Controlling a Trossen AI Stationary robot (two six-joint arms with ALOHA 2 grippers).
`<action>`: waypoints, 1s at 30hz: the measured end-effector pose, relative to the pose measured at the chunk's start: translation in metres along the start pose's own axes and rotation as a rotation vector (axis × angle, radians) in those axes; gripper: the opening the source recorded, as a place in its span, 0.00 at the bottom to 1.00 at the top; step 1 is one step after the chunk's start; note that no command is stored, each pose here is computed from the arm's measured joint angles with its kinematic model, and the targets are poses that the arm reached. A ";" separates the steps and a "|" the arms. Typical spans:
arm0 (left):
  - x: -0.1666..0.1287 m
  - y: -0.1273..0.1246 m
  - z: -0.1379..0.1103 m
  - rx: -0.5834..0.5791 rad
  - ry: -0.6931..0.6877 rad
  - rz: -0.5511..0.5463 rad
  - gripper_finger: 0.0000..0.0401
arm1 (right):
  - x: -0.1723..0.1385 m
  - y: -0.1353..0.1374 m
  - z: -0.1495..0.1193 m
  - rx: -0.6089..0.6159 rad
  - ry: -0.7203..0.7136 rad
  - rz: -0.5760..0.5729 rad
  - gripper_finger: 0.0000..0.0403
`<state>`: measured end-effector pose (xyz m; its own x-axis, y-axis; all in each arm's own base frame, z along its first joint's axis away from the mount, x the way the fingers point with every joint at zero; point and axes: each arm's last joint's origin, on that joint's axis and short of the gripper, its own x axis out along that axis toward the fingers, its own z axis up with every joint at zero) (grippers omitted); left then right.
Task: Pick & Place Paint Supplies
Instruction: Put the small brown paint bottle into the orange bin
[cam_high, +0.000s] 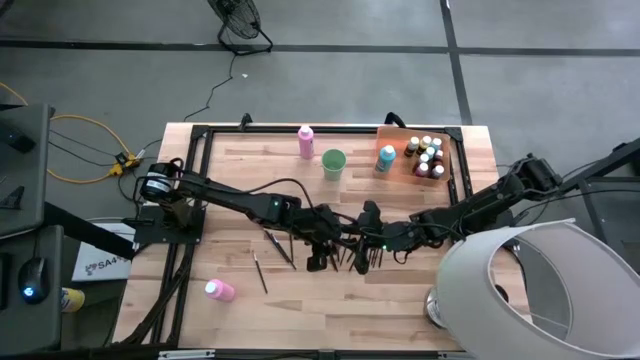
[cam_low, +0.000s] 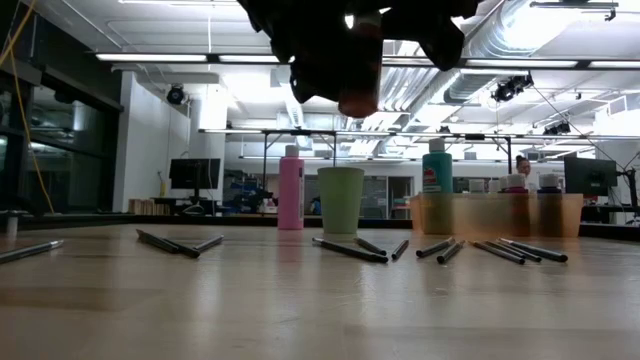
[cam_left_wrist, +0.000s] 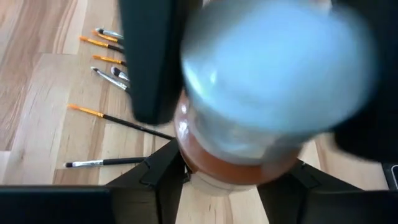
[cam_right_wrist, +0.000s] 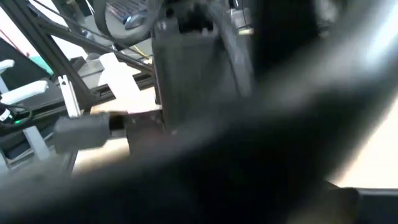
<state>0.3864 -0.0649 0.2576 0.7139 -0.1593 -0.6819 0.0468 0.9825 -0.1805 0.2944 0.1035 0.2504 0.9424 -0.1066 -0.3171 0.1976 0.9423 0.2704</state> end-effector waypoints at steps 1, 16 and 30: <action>0.000 0.000 0.000 0.001 0.000 -0.007 0.44 | 0.000 0.000 0.000 0.008 0.002 0.000 0.28; -0.035 0.025 -0.010 0.032 0.177 0.150 0.56 | 0.006 -0.031 -0.003 0.061 0.050 -0.250 0.28; -0.073 0.098 0.009 0.142 0.079 0.338 0.56 | 0.018 -0.114 0.031 0.108 -0.046 -0.596 0.28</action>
<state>0.3448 0.0434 0.2963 0.6501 0.1748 -0.7395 -0.0818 0.9836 0.1607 0.2971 -0.0155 0.2418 0.6714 -0.6221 -0.4028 0.7188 0.6789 0.1495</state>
